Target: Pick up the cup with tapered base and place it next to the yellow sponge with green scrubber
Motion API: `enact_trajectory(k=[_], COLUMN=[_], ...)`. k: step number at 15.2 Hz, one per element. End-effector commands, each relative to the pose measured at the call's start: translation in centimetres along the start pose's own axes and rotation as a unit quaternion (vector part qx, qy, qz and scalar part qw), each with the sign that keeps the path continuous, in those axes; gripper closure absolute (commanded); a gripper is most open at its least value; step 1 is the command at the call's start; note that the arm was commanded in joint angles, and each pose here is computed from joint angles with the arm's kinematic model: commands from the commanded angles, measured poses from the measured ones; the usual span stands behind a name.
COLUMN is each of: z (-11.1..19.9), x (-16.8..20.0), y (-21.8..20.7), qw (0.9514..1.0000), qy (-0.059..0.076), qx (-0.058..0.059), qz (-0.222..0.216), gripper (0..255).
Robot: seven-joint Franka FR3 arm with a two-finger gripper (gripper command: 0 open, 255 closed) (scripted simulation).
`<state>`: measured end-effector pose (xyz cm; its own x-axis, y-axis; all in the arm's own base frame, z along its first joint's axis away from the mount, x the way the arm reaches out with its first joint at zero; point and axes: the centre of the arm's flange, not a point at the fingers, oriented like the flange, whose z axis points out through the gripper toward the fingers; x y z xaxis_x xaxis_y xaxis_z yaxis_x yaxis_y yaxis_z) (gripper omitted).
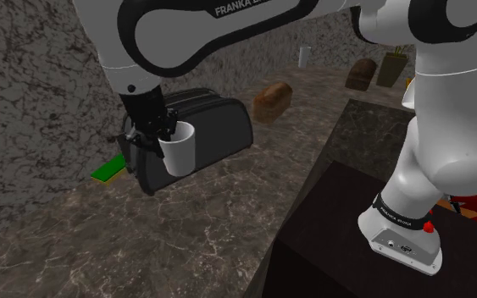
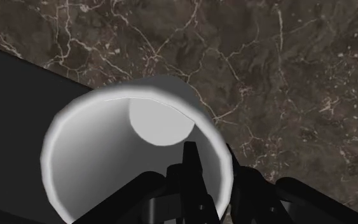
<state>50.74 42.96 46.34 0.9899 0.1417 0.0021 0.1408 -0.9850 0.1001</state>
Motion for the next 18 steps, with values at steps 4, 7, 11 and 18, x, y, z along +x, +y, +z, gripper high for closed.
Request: enact_trajectory(k=[4, 7, 11, 18], z=[0.4, 2.0, 4.1, 7.8], x=[3.0, 3.0, 3.0, 3.0], y=[-5.6, -5.7, -5.9, -6.3], qw=[1.0000, 1.0000, 1.0000, 1.0000], qy=[0.000, 0.000, 0.000, 0.000], qx=[0.000, 0.000, 0.000, 0.000], qz=[0.001, 0.001, 0.001, 0.001], gripper=[255, 255, 255, 255])
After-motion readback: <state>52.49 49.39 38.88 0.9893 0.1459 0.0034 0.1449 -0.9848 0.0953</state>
